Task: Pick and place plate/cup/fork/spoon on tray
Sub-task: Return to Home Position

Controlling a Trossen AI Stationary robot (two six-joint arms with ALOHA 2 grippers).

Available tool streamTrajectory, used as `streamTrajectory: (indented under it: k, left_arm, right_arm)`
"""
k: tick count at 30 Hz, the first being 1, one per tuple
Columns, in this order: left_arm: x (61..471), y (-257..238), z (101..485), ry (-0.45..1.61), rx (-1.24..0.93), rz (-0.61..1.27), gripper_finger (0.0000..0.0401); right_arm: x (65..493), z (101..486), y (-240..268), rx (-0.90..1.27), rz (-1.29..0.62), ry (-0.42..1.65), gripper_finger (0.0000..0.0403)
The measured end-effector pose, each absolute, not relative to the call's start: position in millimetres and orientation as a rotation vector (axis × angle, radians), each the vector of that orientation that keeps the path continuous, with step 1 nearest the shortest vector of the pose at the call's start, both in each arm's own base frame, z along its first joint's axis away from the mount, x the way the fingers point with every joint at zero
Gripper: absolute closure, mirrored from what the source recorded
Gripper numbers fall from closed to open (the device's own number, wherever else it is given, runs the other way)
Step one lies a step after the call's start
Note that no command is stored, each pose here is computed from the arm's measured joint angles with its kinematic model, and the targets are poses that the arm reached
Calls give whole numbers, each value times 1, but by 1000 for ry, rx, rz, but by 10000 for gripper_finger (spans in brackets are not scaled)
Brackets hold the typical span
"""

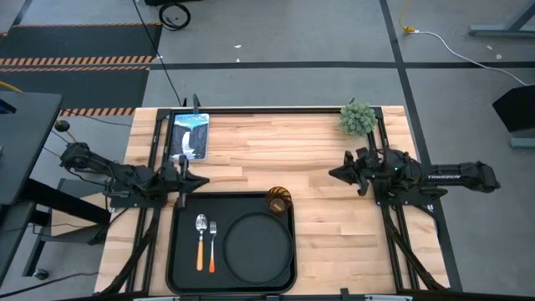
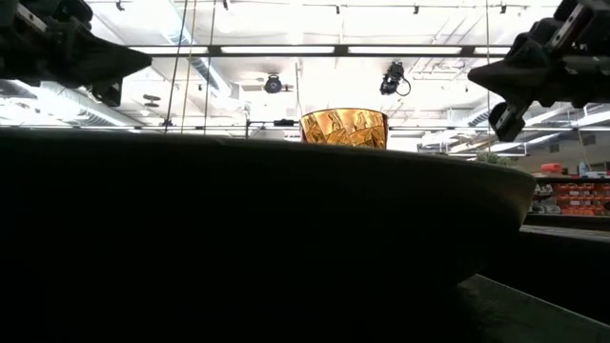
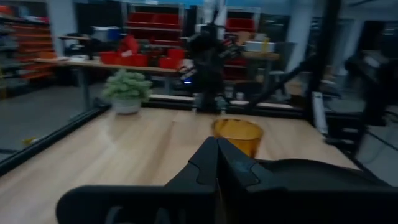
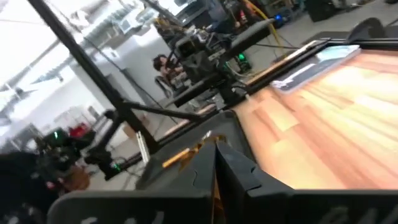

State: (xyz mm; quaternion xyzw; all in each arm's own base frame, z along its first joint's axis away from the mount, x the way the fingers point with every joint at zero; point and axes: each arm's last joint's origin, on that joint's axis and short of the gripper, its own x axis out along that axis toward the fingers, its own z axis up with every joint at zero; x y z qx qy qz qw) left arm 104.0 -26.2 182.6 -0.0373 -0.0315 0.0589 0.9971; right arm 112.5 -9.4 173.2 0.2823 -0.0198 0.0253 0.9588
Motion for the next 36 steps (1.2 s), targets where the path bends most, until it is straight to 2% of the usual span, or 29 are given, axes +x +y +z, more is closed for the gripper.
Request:
streamTrajectory:
  k: [8, 36]
  left_arm:
    - [104, -33, 179, -30, -24, -120, 393]
    - [104, -33, 180, -33, -105, -126, 382]
  right_arm:
    - [113, 173, -9, 395, 20, -46, 381]
    - [113, 173, -9, 384, 22, -46, 381]
